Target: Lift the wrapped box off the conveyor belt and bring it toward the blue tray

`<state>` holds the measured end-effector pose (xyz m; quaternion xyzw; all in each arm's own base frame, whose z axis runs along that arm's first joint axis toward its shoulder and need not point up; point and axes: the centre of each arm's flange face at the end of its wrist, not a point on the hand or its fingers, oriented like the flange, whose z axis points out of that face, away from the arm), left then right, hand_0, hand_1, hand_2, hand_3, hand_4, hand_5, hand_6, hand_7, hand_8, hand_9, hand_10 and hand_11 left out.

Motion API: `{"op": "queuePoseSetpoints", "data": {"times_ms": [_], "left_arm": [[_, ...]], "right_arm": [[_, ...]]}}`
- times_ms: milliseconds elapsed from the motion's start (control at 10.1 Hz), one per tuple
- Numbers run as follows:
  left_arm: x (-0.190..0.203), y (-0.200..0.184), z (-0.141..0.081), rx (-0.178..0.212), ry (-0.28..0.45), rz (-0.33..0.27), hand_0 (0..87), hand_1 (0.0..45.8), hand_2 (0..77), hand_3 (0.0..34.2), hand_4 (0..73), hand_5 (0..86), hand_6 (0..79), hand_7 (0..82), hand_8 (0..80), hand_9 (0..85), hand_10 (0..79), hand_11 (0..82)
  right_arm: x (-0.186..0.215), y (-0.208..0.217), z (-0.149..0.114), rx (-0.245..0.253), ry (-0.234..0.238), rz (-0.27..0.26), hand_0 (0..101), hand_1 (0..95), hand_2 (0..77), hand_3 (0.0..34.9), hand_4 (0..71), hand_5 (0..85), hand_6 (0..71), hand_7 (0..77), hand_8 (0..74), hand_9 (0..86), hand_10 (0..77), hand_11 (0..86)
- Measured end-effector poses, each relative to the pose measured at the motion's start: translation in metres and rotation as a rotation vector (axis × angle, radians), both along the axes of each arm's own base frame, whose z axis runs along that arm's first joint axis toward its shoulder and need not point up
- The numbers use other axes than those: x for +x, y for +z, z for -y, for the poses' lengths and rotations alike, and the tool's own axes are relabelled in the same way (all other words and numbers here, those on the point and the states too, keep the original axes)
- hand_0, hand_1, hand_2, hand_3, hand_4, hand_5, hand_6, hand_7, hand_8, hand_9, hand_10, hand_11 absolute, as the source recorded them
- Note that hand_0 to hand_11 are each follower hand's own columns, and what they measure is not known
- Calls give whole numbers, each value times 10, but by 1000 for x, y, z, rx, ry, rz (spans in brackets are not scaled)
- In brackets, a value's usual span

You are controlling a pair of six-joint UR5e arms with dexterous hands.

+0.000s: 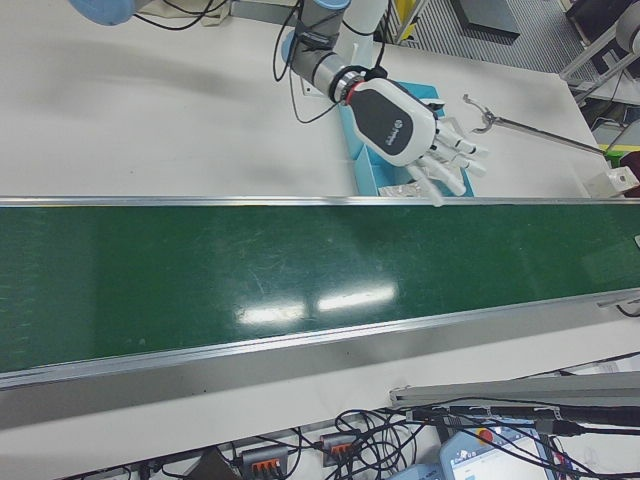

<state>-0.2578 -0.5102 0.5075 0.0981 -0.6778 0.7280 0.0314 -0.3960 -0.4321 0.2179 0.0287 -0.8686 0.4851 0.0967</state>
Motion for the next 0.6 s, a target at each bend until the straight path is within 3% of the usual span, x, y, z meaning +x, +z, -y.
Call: {"op": "queuePoseSetpoints", "data": {"times_ms": [99,398,597], "left_arm": [[0,0,0,0,0,0,0,0,5,0,0,11,0,0,5,0,5,5],[0,0,0,0,0,0,0,0,5,0,0,11,0,5,5,0,0,5],[0,0,0,0,0,0,0,0,5,0,0,11,0,0,5,0,5,5]], "right_arm": [[26,29,8,-42,26,-2,477,115,44,132,11,229,49,38,16,16,0,11],[93,120,27,-178,70,34,467,104,33,112,0,229,22,38,16,16,0,11],[123,147,34,-244,95,33,449,87,22,107,0,224,0,33,16,16,0,11]]}}
